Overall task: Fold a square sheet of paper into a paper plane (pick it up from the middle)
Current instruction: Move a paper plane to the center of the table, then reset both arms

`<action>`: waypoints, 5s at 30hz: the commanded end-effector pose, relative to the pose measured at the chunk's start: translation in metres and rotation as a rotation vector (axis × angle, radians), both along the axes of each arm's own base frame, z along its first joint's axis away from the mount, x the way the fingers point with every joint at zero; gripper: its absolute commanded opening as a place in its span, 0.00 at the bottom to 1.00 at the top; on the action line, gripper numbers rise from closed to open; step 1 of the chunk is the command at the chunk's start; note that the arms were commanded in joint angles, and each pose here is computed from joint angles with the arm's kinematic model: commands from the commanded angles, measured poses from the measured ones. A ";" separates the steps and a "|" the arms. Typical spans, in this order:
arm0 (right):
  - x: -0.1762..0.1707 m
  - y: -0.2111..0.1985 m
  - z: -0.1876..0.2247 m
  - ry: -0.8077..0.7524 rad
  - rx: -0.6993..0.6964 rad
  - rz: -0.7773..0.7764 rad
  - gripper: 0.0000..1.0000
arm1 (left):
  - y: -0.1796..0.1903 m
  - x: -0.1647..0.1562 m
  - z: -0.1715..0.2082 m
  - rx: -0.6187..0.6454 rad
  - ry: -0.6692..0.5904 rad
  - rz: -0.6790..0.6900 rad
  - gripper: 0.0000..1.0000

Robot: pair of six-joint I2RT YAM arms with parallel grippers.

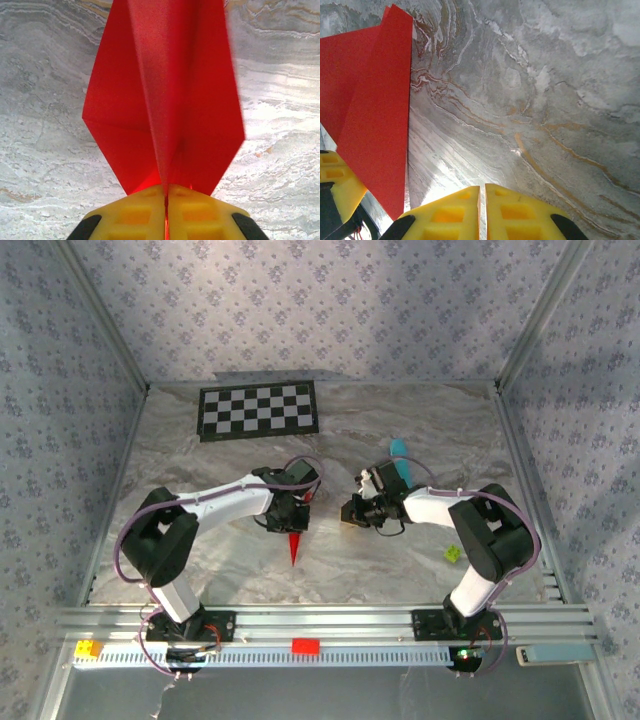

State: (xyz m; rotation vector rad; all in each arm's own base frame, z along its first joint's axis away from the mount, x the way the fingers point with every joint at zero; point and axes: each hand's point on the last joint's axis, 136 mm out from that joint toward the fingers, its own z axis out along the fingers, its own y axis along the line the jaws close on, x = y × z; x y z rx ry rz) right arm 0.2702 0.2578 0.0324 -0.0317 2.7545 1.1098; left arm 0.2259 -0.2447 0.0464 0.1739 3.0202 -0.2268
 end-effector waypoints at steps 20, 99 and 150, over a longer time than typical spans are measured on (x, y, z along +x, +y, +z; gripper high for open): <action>0.003 0.001 0.001 0.001 -0.018 -0.002 0.12 | -0.007 -0.002 -0.009 0.013 -0.006 -0.027 0.17; 0.021 -0.043 0.063 -0.193 -0.083 -0.107 0.16 | -0.021 0.041 -0.006 0.105 -0.188 0.202 0.41; 0.118 -0.263 0.050 -0.948 -0.675 -0.414 0.72 | 0.277 0.147 0.079 0.231 -1.005 0.400 1.00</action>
